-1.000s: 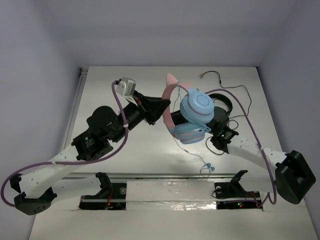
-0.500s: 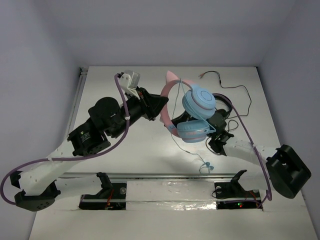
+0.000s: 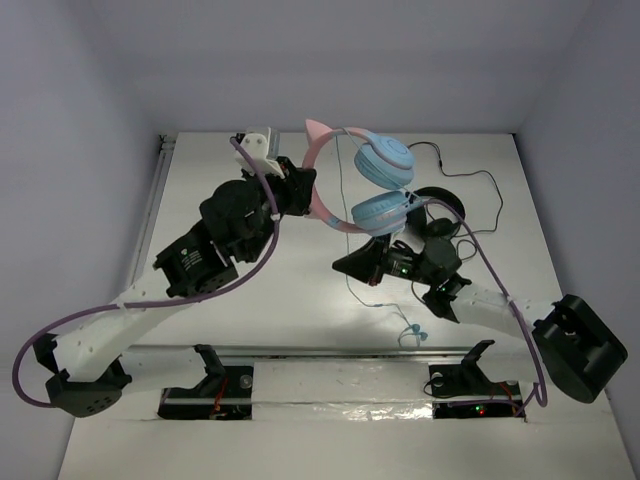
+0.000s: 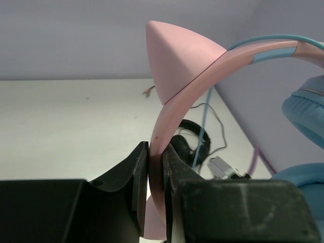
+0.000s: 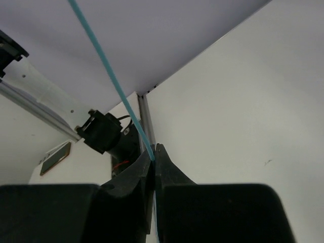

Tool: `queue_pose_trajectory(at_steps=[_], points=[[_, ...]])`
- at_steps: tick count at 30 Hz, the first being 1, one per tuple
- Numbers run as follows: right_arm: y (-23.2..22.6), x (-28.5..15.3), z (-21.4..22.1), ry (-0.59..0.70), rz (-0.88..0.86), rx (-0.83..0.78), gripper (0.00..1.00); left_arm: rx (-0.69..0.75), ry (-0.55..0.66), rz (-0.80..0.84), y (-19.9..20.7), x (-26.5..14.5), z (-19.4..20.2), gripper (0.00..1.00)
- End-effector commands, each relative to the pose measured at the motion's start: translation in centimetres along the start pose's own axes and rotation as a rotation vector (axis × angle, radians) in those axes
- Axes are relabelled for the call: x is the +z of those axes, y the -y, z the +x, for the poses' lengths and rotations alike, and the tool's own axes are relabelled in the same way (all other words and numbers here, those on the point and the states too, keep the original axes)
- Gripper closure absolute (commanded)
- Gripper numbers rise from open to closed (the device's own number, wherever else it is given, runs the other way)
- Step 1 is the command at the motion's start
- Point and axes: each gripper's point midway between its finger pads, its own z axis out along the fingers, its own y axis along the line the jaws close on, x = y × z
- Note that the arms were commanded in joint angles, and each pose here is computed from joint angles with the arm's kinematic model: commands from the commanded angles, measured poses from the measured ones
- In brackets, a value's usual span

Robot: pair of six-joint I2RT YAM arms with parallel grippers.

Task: Wrap the headphones

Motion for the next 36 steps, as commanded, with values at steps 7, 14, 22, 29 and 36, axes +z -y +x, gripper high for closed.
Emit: queue_pose_trajectory(at_steps=[7,14,22,29,36], points=[[-5.2,-0.9,0.5,-0.014,-0.202,0.038,0.87,0.021,0.223,-0.239,-4.6,1.4,-6.6,1.00],[-8.2,-0.9,2.0,-0.036,-0.256,0.086,0.87,0.098,0.212,-0.401,-8.1,2.7,-4.6,1.00],[-11.4,-1.3,4.3,-0.105,-0.316,0.138,0.87,0.169,0.206,-0.519,-11.1,2.6,-4.7,1.00],[-12.1,-2.8,3.2,-0.167,-0.172,0.125,0.99,0.290,0.096,-0.639,-14.6,1.6,-1.6,1.00],[-12.0,-4.0,-0.2,-0.239,0.040,0.053,1.00,0.396,-0.106,-0.622,-16.3,1.6,5.0,1.00]])
